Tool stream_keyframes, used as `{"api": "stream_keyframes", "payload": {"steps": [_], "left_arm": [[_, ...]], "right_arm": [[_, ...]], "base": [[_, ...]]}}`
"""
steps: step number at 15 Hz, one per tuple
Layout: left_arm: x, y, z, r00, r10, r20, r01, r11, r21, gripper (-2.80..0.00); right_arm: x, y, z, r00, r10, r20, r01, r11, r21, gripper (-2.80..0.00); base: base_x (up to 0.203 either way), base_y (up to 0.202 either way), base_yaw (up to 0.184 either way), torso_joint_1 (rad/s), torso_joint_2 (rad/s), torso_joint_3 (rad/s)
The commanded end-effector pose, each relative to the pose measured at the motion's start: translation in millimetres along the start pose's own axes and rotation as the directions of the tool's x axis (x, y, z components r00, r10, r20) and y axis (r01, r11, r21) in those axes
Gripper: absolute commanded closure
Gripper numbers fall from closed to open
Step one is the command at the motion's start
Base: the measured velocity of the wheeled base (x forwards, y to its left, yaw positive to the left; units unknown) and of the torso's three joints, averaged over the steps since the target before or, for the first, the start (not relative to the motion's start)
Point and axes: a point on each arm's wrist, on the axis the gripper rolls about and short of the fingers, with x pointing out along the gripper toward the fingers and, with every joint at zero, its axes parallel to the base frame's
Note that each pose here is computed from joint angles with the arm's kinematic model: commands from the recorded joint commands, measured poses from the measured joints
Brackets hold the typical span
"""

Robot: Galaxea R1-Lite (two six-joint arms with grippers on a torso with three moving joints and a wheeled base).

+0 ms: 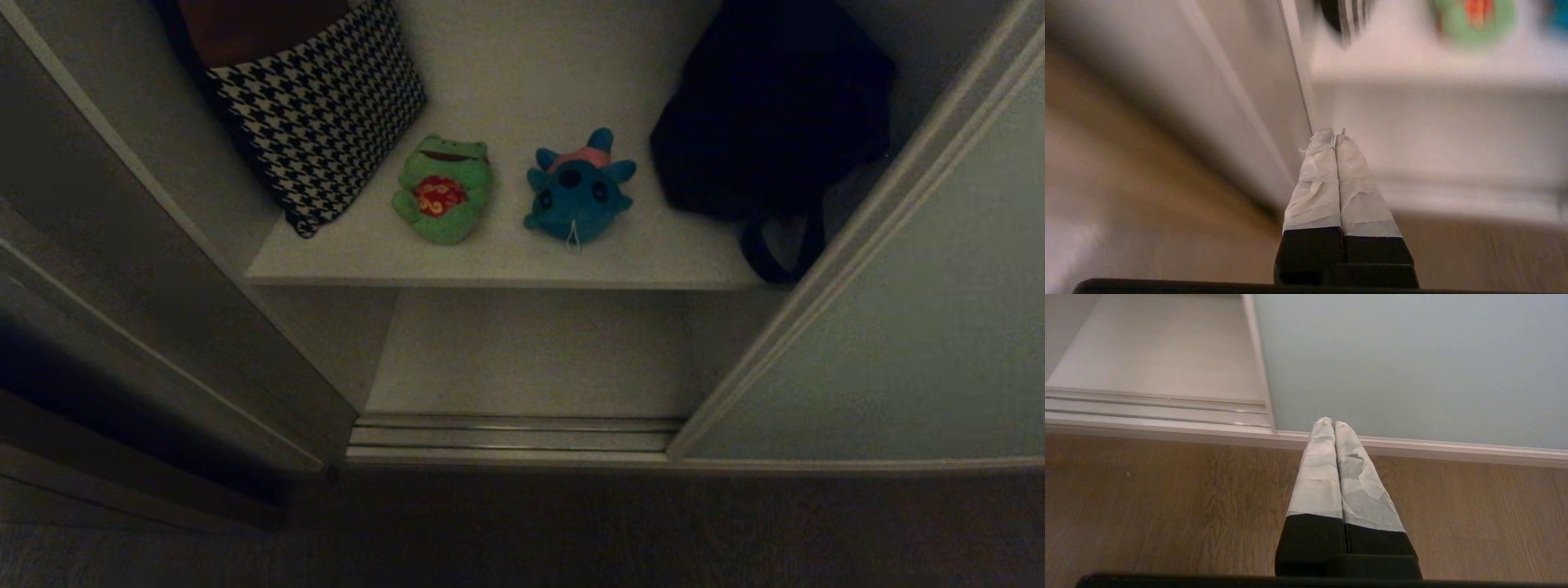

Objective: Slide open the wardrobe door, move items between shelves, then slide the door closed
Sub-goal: Open the door

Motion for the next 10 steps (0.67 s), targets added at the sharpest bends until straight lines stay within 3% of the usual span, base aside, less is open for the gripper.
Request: {"api": "stream_keyframes", "payload": {"steps": [1, 5, 10], "left_arm": [[-36, -4.8, -45, 0.999, -0.004, 0.049, 0.004, 1.000, 0.002, 0.00], [-24, -11.8, -120, 0.991, -0.045, -0.125, 0.045, 0.999, -0.002, 0.00], [-27, -14.3, -167, 0.994, -0.106, -0.038, 0.108, 0.993, 0.048, 0.00]], "right_arm": [[0, 0, 0, 1.000, 0.000, 0.000, 0.000, 1.000, 0.000, 0.00], [0, 0, 0, 1.000, 0.001, 0.000, -0.001, 1.000, 0.000, 0.00], [0, 0, 0, 1.000, 0.000, 0.000, 0.000, 1.000, 0.000, 0.00]], "base": [[0.000, 0.000, 0.000, 0.000, 0.00, 0.000], [0.000, 0.000, 0.000, 0.000, 0.00, 0.000], [0.000, 0.000, 0.000, 0.000, 0.00, 0.000]]}}
